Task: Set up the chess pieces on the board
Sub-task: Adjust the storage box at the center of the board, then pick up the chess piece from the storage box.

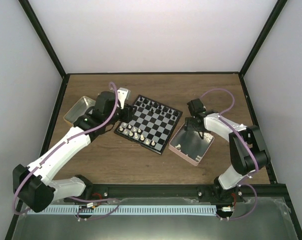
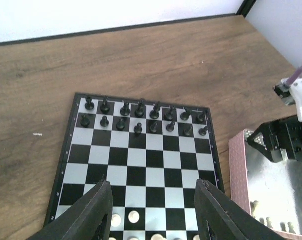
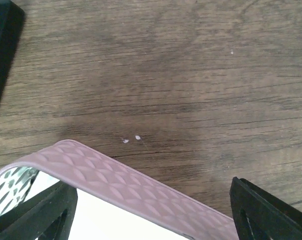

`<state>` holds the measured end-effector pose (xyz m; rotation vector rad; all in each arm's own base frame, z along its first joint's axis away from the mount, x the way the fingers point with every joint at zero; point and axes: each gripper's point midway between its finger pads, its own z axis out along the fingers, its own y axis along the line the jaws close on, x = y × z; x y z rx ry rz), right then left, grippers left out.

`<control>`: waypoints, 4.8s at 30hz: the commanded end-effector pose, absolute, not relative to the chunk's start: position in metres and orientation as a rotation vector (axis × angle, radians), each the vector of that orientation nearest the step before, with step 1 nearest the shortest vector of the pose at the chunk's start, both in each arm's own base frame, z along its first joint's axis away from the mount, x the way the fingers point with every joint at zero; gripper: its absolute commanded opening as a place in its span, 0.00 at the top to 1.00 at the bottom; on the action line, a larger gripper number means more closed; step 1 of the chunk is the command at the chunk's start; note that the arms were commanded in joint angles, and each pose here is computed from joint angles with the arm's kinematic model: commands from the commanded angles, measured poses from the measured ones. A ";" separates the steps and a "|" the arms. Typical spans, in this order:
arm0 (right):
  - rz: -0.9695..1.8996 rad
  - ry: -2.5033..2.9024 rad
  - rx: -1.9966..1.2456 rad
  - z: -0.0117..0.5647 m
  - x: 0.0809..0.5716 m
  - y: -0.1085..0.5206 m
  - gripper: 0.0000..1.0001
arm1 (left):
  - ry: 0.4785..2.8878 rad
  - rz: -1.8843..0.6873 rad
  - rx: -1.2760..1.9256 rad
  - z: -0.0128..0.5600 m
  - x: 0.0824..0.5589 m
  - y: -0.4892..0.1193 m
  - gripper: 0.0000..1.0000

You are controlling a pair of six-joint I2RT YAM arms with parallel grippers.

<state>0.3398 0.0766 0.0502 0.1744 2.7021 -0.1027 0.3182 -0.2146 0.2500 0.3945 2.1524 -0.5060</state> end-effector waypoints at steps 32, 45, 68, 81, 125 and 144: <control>0.048 2.431 1.295 0.044 0.270 0.006 0.71 | 2.107 -0.504 0.399 0.248 0.319 -0.213 0.52; 0.062 2.370 1.055 0.092 0.286 0.001 0.35 | 2.113 -0.494 0.390 0.246 0.321 -0.213 0.51; 0.605 2.531 0.293 0.076 0.349 0.140 0.66 | 2.108 -0.489 0.390 0.246 0.323 -0.213 0.49; 0.368 2.678 0.151 0.042 0.348 0.133 0.67 | 2.114 -0.490 0.394 0.244 0.323 -0.213 0.49; 0.047 2.849 -0.003 0.006 0.325 0.120 0.74 | 2.123 -0.510 0.385 0.242 0.322 -0.215 0.49; 0.545 2.298 -0.166 0.151 0.339 0.172 0.85 | 2.034 -0.819 0.459 0.274 0.305 -0.252 0.40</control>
